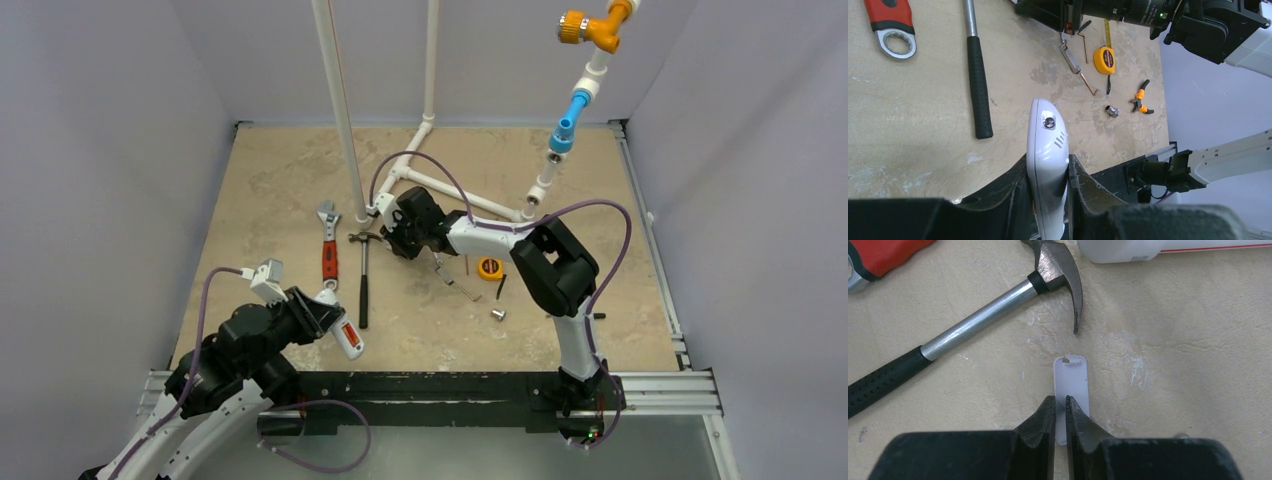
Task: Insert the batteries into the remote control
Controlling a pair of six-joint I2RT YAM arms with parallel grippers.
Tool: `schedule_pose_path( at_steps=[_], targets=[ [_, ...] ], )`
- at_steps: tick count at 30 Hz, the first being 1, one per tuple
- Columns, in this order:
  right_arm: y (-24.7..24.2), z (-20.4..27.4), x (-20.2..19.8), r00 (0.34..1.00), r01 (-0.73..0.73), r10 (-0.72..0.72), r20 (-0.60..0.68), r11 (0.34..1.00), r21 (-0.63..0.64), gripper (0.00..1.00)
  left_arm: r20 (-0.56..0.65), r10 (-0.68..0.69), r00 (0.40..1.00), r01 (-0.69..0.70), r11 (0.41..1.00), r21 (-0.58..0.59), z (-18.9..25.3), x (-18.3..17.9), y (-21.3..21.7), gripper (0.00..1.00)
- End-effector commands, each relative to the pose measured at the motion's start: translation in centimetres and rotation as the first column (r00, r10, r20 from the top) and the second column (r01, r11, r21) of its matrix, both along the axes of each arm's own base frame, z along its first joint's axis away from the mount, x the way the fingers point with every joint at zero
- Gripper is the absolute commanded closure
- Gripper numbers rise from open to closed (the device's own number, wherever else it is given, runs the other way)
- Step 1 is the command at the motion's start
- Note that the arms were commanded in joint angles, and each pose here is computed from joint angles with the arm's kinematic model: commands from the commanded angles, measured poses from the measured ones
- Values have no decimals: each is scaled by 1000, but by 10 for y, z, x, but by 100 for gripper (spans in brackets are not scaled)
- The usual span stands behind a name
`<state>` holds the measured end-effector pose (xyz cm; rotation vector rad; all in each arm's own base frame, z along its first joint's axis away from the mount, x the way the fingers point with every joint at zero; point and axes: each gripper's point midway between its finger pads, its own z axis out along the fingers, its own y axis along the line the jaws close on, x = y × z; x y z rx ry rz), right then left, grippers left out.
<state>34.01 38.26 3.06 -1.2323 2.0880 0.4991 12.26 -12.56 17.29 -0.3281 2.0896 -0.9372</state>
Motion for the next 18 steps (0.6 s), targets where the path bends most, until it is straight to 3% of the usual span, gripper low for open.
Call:
schedule_pose_path(
  at_steps=[1,18],
  targets=[
    [-12,-15,-13,993,49,-53,-110,998,-37,100,28,2,1000,-1,999,-51,13,3,-4,100],
    [-15,14,7,980,149,-135,-146,985,88,100,25,-5,1000,6,999,-53,14,4,-7,100]
  ],
)
